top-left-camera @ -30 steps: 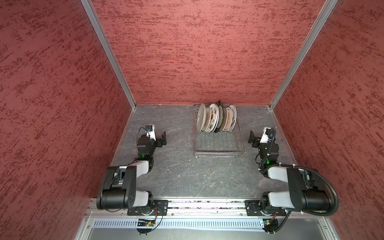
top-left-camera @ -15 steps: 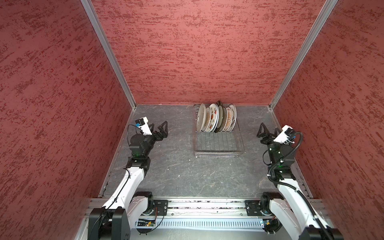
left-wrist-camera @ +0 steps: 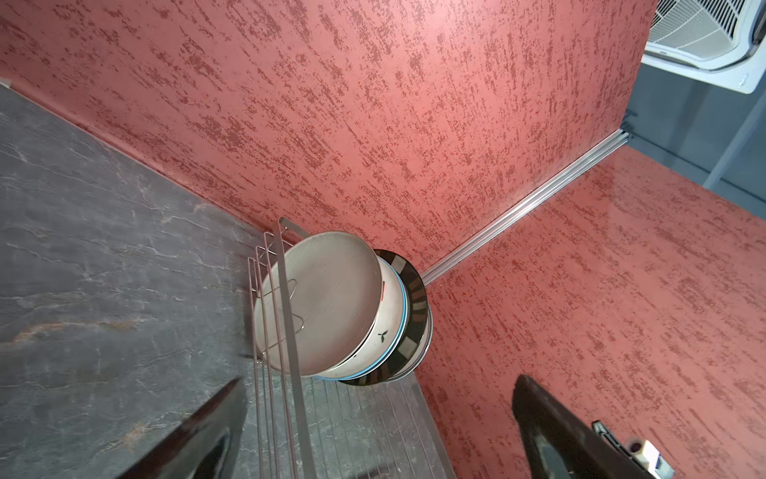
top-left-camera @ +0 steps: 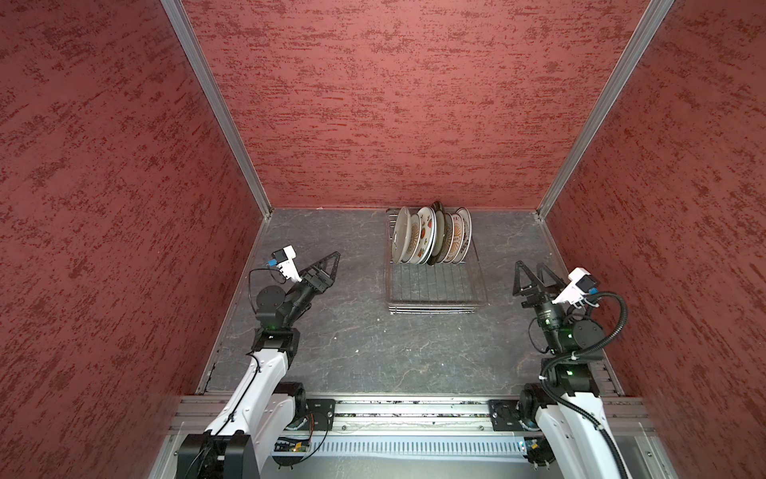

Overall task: Unload the plates from the dish rack
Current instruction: 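Raise both grippers and reach toward the plates in the dish rack, then insert the right gripper between plates and grip the dark-rimmed plate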

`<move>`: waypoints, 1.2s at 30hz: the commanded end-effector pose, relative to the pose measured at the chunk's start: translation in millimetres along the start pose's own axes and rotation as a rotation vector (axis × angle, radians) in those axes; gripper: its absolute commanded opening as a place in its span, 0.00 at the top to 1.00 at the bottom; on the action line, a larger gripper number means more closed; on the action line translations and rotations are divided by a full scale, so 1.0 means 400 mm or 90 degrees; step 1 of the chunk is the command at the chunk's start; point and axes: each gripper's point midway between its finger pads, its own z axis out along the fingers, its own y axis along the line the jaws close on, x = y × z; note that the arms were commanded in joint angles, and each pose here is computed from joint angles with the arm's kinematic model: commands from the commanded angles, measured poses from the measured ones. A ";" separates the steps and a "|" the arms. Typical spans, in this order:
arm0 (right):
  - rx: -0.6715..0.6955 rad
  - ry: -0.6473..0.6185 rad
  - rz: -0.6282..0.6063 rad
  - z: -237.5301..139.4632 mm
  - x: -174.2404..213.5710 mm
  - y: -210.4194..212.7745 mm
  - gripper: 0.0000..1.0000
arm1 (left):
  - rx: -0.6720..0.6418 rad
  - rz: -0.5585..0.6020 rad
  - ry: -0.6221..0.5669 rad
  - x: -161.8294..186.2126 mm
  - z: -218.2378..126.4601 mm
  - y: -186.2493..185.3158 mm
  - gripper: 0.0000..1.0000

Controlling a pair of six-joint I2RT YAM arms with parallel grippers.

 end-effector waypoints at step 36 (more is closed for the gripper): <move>0.226 0.281 -0.226 0.556 0.273 0.137 0.42 | 0.059 0.140 0.174 0.198 0.191 -0.222 0.00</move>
